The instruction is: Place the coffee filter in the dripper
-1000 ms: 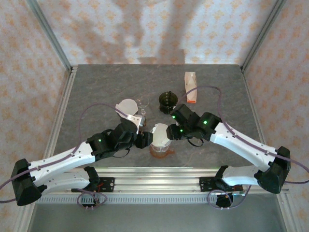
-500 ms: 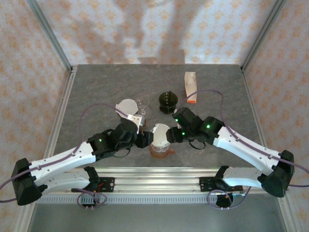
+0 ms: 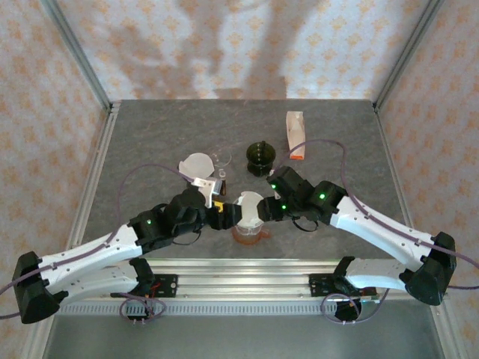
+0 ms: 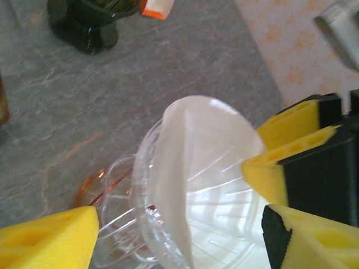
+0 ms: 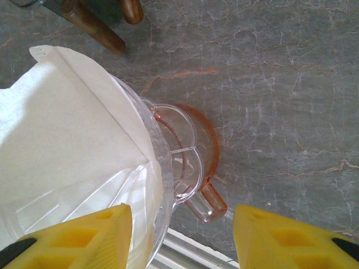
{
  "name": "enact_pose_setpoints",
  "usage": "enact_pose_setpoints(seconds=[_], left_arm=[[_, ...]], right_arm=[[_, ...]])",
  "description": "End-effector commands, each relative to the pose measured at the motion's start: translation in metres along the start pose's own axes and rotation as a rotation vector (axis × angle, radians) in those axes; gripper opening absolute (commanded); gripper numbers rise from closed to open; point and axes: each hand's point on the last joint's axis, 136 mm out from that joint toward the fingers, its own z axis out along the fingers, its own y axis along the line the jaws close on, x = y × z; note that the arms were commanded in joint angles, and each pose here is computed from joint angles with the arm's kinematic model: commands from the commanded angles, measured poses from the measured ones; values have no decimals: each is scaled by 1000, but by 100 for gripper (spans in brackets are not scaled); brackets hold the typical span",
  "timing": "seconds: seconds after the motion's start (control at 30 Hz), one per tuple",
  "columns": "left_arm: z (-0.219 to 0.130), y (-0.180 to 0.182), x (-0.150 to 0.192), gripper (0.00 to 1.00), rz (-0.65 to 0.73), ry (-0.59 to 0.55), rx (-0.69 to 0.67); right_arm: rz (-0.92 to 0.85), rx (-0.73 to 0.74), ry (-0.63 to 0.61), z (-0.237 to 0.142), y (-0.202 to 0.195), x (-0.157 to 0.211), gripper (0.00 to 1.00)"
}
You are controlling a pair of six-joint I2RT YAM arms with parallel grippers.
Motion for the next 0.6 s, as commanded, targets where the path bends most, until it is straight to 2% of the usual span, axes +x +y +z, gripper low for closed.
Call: enact_pose_setpoints(seconds=[0.0, 0.17, 0.23, 0.37, 0.57], left_arm=[[-1, -7, -11, 78, 35, -19, 7], [11, 10, -4, 71, 62, 25, -85], [13, 18, -3, 66, 64, 36, -133], [10, 31, -6, 57, 46, 10, -191], [9, 41, -1, 53, 21, 16, -215]], right_arm=[[-3, 3, -8, 3, 0, 0, 50], [-6, 8, -5, 3, 0, 0, 50], [-4, 7, -3, 4, 0, 0, 50], [-2, 10, -2, 3, -1, 0, 50], [-1, 27, 3, 4, -3, 1, 50]])
